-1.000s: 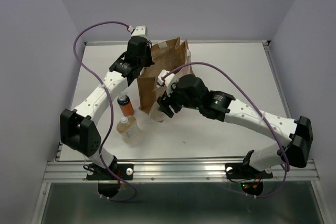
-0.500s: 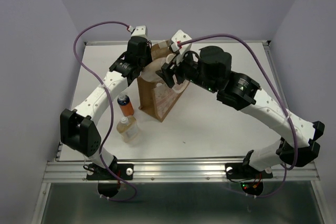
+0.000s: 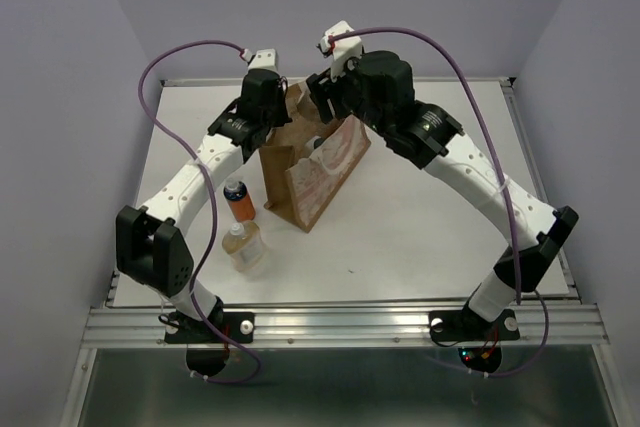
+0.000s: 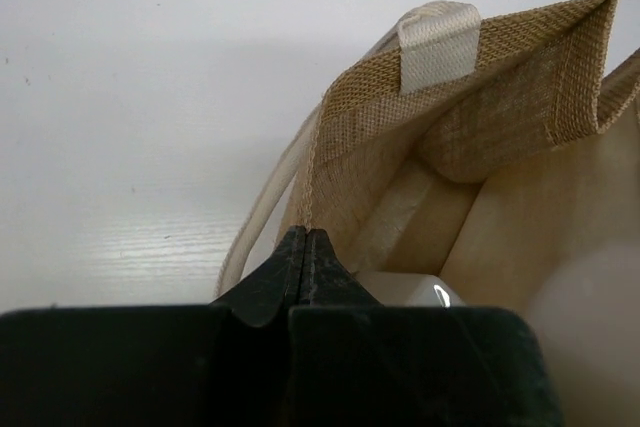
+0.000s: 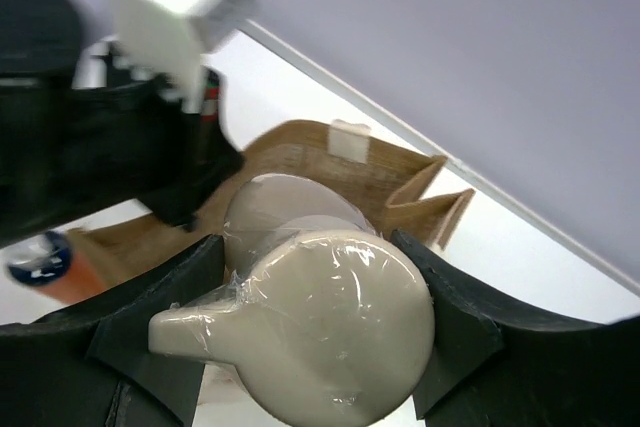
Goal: Place the personal care products into the canvas bag
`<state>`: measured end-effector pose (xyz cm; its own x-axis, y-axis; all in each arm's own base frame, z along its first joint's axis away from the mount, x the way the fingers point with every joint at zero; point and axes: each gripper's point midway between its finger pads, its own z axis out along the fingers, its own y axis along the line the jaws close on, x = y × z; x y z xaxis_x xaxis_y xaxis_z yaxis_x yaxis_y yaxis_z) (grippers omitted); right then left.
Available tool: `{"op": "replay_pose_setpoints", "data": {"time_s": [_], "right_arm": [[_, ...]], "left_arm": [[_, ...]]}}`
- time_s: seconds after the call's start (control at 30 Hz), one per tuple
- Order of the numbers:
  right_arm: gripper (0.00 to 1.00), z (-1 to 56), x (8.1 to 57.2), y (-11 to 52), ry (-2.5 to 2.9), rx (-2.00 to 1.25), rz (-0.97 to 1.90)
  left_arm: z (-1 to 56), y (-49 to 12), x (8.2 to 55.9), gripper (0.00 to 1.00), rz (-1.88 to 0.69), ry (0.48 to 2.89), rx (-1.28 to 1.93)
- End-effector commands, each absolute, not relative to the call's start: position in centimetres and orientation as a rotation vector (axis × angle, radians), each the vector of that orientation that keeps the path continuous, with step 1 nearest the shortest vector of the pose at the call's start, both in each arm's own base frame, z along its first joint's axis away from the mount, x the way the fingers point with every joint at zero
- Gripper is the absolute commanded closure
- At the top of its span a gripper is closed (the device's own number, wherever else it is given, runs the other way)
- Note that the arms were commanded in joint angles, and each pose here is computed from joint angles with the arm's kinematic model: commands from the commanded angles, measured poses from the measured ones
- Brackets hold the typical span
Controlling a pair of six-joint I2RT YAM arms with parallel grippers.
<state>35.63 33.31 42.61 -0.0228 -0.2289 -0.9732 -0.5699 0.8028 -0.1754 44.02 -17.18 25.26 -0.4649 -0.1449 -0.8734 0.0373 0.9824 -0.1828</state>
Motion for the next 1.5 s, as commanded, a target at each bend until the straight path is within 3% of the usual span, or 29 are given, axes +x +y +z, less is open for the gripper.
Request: {"op": "replay_pose_setpoints", "data": {"time_s": [0.0,0.13,0.47,0.87,1.47], "right_arm": [[0.99,49.2,39.6,30.1,1.448,-0.419,0.274],[0.99,47.9,42.1,30.0,1.478,-0.397,0.215],[0.99,44.6,42.6,30.9,1.568,-0.387,0.244],[0.99,39.8,45.9,29.4,1.683,-0.333,0.085],[0.99,27.7,45.8,31.8,1.999,-0.428,0.198]], "left_arm": [[27.5,-18.5,43.1,1.0,-0.274,2.001,-0.04],[27.6,-18.6,43.1,1.0,-0.285,1.999,-0.034],[29.4,-19.4,42.7,1.0,-0.36,1.937,0.0],[30.1,-19.3,42.4,1.0,-0.368,1.914,0.004],[30.1,-19.4,42.2,1.0,-0.375,1.906,0.018]]}}
